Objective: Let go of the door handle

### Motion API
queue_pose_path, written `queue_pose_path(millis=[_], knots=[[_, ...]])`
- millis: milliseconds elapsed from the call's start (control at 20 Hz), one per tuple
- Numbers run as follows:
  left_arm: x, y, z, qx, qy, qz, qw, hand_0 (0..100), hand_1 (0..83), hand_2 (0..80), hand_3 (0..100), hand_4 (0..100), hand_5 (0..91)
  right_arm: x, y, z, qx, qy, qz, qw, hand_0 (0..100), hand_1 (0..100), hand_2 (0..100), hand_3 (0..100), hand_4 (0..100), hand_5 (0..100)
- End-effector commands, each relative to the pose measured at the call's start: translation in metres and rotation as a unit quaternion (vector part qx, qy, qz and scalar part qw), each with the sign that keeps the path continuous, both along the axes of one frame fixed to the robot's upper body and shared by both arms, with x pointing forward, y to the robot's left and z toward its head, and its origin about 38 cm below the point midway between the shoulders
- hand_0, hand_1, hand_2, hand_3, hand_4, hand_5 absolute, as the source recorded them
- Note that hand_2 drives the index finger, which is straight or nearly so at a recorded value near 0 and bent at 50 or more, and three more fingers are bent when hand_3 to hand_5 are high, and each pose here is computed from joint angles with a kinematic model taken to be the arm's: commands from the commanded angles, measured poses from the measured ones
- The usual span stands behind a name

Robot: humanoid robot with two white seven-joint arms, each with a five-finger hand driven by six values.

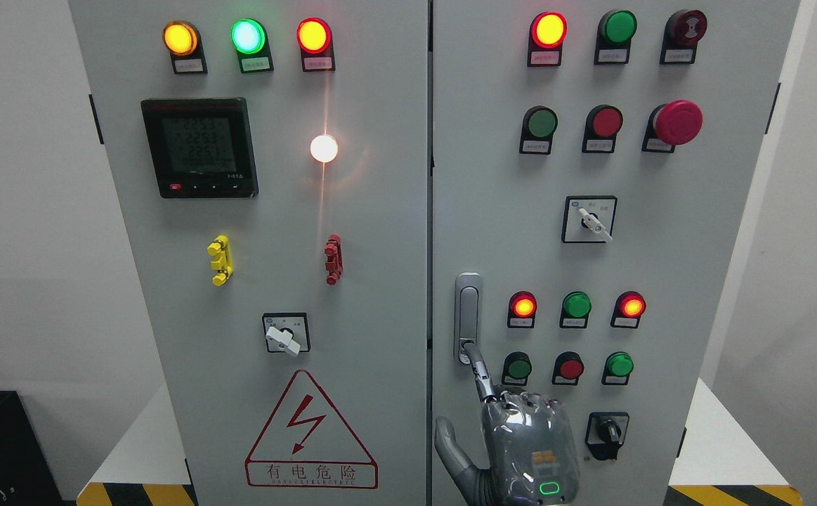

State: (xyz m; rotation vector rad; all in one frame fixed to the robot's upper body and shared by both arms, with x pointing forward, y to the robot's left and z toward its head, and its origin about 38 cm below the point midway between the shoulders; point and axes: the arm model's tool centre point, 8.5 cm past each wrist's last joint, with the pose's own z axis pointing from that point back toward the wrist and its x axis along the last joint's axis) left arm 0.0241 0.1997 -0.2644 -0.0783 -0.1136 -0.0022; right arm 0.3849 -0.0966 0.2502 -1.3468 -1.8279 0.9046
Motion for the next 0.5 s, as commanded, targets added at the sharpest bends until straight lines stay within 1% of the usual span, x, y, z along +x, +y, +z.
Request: queue_pose_path(millis=[0,451], knots=[[-0.0119,0.0000,-0.0003,0.000,0.009,0.001,1.000,12,55.6,0.0,0,0,0.0,0.0072,0.0024,-0.0083,-0.008,0.014,-0.001,1.000,54,21,0,85,90,100],[-0.0119,0.0000,-0.0003,0.000,0.009,0.001,1.000,12,55.6,0.0,0,0,0.0,0.0083,0.0020,-0.0093,-0.009,0.016,-0.003,1.000,54,21,0,85,90,100]])
